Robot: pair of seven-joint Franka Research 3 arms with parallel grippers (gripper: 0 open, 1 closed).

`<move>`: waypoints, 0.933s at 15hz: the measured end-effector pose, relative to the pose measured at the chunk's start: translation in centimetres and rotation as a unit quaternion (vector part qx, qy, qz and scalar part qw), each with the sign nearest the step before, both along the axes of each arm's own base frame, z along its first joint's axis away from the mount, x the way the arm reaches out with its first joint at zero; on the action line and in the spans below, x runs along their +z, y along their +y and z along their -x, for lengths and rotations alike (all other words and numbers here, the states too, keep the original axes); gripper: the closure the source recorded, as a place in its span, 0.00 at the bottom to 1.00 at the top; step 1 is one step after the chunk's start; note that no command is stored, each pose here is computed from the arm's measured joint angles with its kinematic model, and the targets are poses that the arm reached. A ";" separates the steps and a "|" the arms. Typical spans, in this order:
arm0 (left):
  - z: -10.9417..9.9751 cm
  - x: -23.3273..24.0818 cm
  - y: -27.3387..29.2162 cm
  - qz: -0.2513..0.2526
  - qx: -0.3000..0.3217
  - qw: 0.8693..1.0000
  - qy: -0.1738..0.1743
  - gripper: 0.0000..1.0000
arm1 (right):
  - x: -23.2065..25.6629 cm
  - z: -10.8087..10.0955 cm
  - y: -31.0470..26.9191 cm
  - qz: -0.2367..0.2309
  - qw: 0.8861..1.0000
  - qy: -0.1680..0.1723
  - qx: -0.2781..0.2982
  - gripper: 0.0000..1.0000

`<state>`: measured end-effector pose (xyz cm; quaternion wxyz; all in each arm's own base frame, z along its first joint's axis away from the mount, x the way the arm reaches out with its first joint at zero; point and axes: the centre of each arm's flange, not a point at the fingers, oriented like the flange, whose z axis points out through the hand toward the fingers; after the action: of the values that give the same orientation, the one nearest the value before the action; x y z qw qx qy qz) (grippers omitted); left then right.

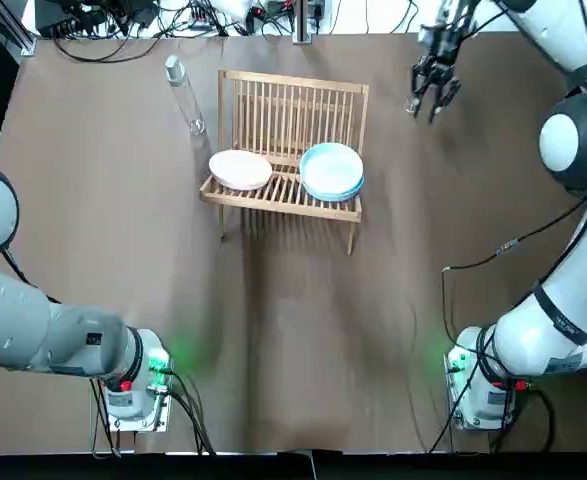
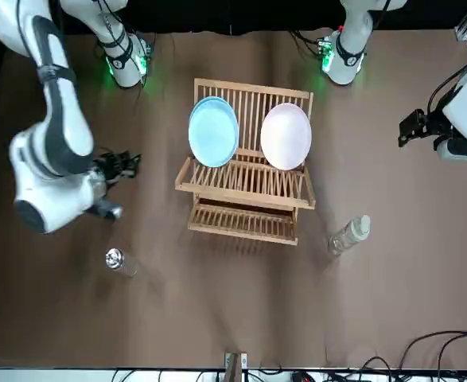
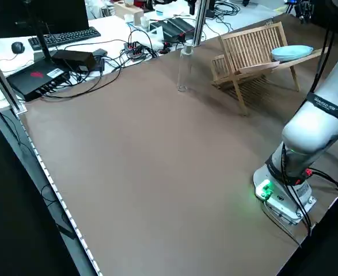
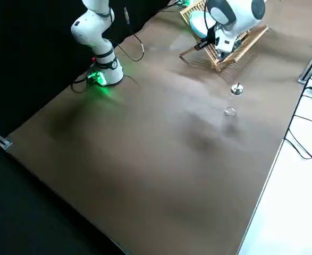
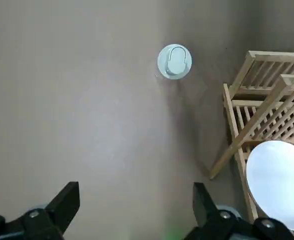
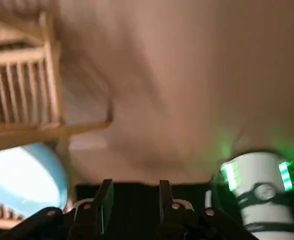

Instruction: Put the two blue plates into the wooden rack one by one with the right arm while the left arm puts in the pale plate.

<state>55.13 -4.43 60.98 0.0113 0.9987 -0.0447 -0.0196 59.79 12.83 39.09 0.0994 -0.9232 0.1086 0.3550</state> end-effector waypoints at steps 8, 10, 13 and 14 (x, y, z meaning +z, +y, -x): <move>0.0 0.0 0.3 0.000 0.003 1.000 0.000 0.00 | 12.5 -3.3 -10.2 -0.003 0.973 -0.231 0.014 0.33; 0.0 0.0 0.2 0.000 0.002 1.000 0.001 0.00 | 14.8 -3.0 -11.6 0.016 0.963 -0.267 0.028 0.19; 0.1 0.0 0.1 0.000 0.000 1.000 0.003 0.00 | 19.9 -1.6 -11.6 0.043 0.944 -0.326 0.040 0.14; 0.2 0.0 0.0 0.000 0.000 1.000 0.004 0.00 | 21.4 -0.7 -11.2 0.044 0.940 -0.335 0.043 0.14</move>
<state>54.97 -4.39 61.02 0.0112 0.9987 -0.0445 -0.0238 60.48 1.61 60.46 0.0735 -0.9960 0.0444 0.0240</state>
